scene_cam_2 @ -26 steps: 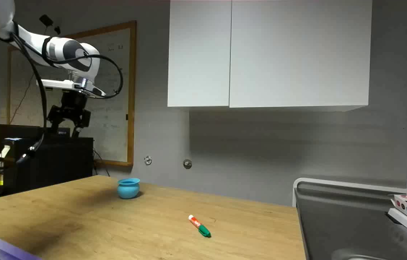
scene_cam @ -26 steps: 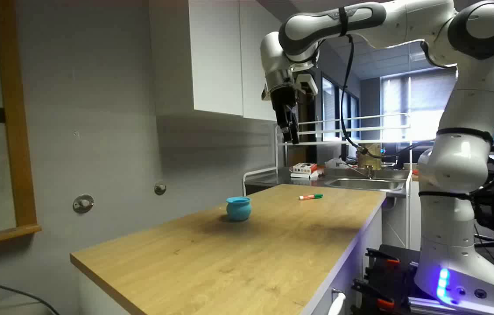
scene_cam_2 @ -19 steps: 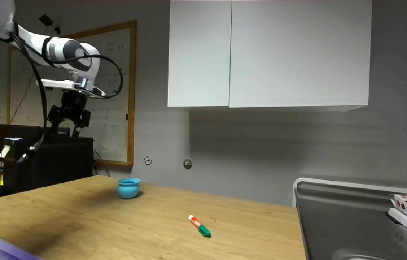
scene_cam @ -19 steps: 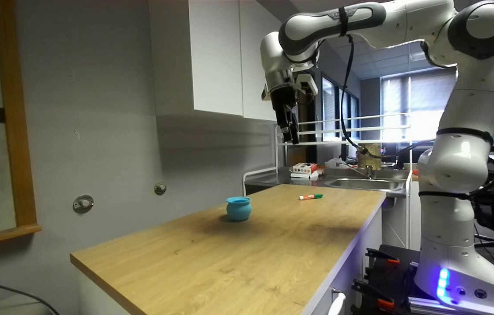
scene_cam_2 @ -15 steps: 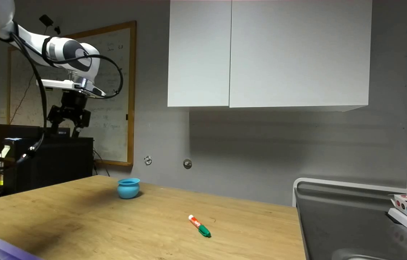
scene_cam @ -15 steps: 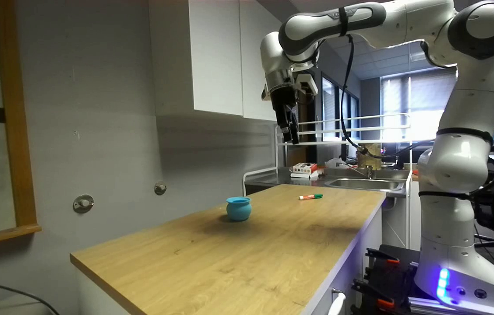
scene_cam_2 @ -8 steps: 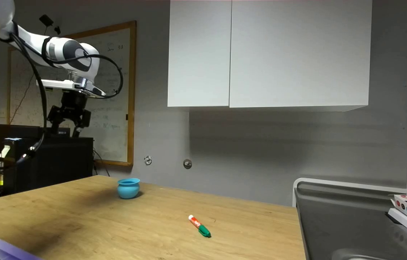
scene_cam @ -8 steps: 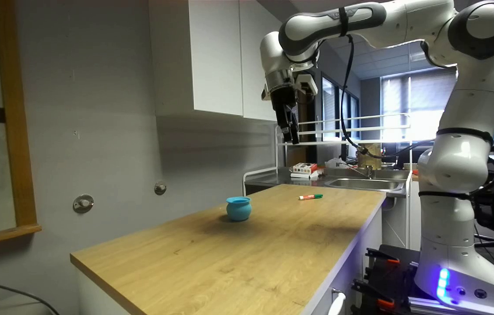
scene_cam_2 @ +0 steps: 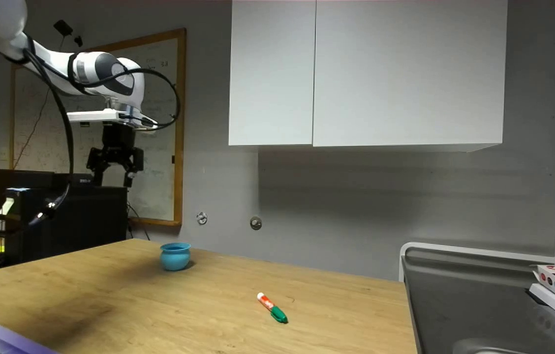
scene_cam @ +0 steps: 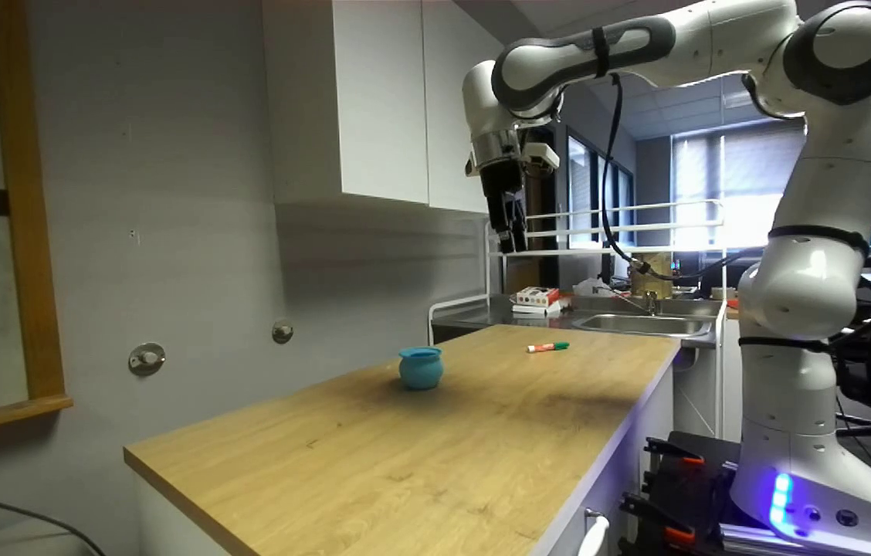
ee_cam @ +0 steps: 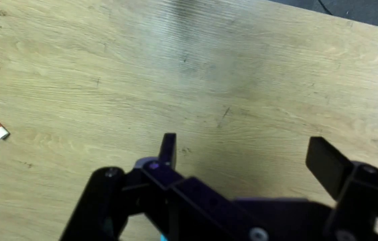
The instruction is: Put the marker inside the blue container
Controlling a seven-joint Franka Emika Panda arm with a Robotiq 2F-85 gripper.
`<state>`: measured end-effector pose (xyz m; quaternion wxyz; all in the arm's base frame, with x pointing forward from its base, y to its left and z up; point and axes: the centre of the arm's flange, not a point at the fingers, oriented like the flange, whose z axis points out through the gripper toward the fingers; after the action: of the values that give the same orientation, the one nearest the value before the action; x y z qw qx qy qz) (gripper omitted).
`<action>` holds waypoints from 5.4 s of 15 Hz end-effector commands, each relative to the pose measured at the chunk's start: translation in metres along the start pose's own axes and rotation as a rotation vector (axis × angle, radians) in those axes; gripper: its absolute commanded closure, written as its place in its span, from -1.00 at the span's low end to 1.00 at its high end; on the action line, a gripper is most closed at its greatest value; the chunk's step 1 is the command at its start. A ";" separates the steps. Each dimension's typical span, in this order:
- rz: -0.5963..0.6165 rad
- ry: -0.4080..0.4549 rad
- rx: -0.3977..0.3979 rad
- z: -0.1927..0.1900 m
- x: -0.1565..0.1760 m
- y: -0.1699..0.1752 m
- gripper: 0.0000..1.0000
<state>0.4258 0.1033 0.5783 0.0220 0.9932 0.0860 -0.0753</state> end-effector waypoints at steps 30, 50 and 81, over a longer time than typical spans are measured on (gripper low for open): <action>0.193 -0.212 -0.071 0.213 0.074 0.325 -1.00; -0.357 -0.171 0.020 0.243 0.093 0.388 -1.00; -0.459 -0.195 0.125 0.292 0.131 0.409 -1.00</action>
<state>0.5769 -0.2926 0.2939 -0.0423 0.9358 0.2972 -0.1850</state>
